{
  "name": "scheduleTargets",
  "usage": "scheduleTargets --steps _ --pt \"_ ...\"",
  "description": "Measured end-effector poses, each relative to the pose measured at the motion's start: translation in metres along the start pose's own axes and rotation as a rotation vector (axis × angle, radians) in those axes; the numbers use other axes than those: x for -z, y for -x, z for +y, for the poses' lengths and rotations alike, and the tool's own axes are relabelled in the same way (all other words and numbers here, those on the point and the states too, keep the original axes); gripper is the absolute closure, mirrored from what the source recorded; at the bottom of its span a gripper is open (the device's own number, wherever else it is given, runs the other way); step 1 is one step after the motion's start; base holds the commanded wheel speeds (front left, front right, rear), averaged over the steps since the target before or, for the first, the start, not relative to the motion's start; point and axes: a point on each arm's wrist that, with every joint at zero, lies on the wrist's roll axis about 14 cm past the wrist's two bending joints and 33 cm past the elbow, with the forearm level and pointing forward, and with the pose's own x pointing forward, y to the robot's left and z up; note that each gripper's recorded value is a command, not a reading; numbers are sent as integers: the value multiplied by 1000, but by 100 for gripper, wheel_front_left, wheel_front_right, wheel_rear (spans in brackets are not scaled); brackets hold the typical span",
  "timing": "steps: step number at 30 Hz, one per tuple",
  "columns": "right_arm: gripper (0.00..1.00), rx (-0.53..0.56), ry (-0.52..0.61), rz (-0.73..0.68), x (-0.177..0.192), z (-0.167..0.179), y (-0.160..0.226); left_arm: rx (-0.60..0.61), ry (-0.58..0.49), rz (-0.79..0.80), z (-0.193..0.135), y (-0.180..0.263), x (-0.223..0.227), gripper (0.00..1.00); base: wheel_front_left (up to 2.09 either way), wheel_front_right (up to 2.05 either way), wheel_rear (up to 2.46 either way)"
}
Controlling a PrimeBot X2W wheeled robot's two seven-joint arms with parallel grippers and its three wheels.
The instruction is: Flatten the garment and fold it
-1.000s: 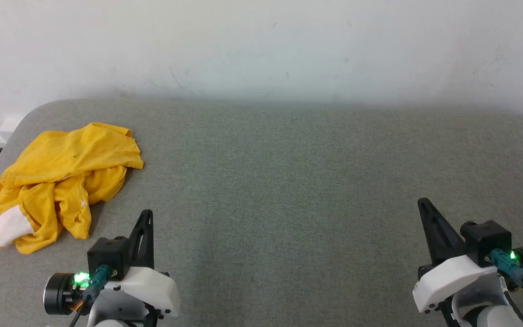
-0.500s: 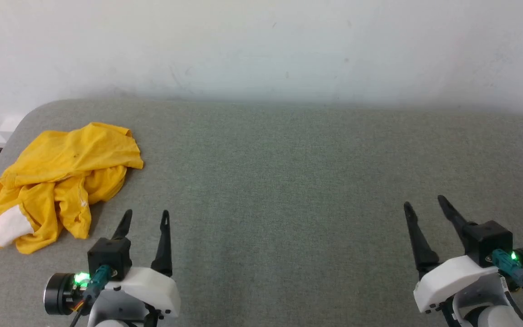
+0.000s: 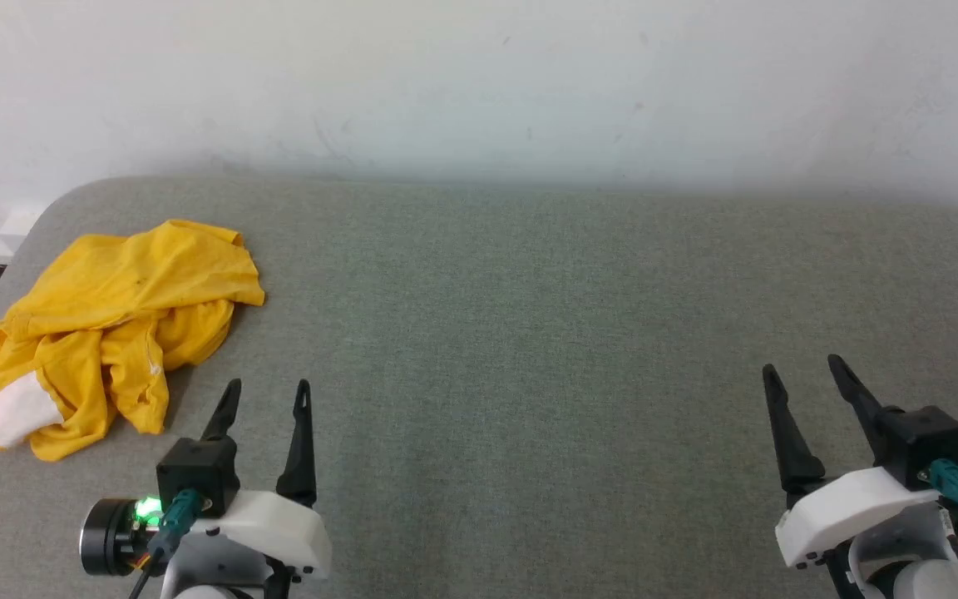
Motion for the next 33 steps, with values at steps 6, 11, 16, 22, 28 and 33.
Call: scheduleTargets --steps 6,11,16,22,28,33 --pt "0 16 -6 -8 0 -6 -1 -13 14 -14 3 0 -2 0 0 0 0" --pt "0 15 -7 -13 0 -6 -4 -31 18 -25 7 2 -3 0 0 0 0" --pt "0 14 -14 -20 0 -6 -7 -55 27 -33 13 4 -4 0 0 0 0" --pt "0 -8 -15 -29 -1 1 -13 -91 39 -45 23 9 -6 0 0 0 0" --pt "0 -42 -18 -41 -2 13 -21 -132 41 -53 35 16 -6 0 0 0 0" --pt "0 -78 -21 -47 -1 25 -27 -167 48 -60 44 22 -7 0 0 0 0"
